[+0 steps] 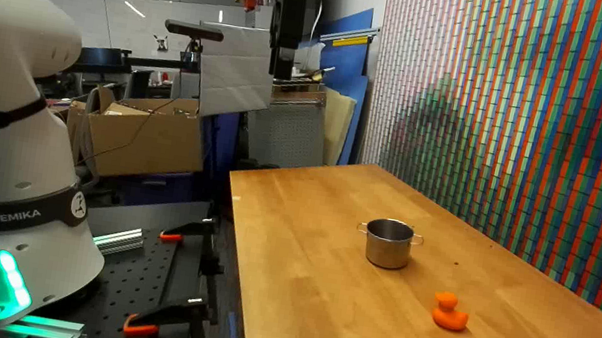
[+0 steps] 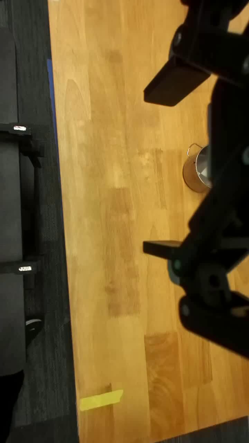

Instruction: Place the orange rubber duck inside the silver pot

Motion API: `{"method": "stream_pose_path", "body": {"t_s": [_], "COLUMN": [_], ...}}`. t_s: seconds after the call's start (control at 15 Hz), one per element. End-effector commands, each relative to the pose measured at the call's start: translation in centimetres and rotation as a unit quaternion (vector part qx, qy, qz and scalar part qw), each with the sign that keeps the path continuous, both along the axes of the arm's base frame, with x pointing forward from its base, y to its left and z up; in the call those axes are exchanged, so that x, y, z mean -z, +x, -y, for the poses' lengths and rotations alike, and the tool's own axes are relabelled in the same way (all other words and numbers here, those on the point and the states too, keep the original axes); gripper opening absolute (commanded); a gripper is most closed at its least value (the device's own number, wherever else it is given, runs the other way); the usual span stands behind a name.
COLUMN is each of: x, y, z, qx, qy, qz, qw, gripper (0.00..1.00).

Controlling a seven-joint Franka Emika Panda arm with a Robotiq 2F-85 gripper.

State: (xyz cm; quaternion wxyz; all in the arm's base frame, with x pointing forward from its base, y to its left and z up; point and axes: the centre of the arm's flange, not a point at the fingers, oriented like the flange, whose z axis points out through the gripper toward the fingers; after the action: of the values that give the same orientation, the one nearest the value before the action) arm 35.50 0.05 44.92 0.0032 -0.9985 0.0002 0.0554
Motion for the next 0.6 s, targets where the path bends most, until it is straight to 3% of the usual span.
{"method": "stream_pose_path", "body": {"t_s": [0.0, 0.53], "x": [-0.02, 0.05], "y": [0.01, 0.48], "z": [0.0, 0.24], "qx": [0.0, -0.01], "qy": [0.0, 0.003], "qz": [0.0, 0.005], "qw": [1.0, 0.9999], "gripper": [1.0, 1.0]}}
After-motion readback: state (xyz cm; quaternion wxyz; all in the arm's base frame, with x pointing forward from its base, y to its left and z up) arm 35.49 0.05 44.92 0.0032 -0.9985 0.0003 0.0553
